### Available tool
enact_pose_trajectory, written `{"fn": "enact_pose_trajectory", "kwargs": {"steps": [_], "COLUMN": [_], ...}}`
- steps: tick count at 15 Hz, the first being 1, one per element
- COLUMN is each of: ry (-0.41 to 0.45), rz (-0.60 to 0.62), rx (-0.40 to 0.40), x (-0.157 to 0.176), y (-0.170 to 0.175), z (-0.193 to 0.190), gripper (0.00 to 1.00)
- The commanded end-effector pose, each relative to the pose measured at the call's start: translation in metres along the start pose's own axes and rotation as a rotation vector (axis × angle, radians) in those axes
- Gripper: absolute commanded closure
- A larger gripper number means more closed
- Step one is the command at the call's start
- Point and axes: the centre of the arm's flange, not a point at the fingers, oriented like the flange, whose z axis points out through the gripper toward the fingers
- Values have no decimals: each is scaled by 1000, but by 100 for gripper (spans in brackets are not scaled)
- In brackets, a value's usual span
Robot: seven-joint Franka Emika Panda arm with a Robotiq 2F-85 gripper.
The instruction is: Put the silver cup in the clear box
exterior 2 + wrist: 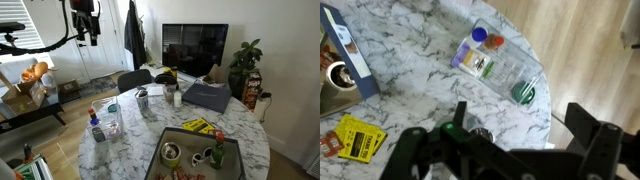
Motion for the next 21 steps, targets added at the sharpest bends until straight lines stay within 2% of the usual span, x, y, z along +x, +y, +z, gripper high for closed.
{"fn": "enact_pose_trajectory", "kwargs": {"steps": [1, 2, 4, 6, 7, 8, 10, 13, 14, 16, 18, 20, 21], "ry": [64, 66, 14, -67, -128, -61, -117, -123, -103, 61, 177, 237, 237], "rz": [83, 88, 143, 188, 213, 171, 196, 202, 173, 131, 71, 48, 29], "rx": [-16, -17, -96, -142, -132, -119, -123, -120, -107, -82, -71, -55, -56], "x": [74, 92, 124, 151, 163, 125, 144, 154, 156, 187, 212, 229, 238], "y": [6, 10, 27, 50, 60, 51, 66, 67, 61, 61, 65, 73, 81], "z": [58, 75, 117, 163, 182, 158, 190, 195, 195, 216, 246, 271, 285], "gripper": [0, 0, 0, 0, 0, 0, 0, 0, 0, 0, 0, 0, 0]}}
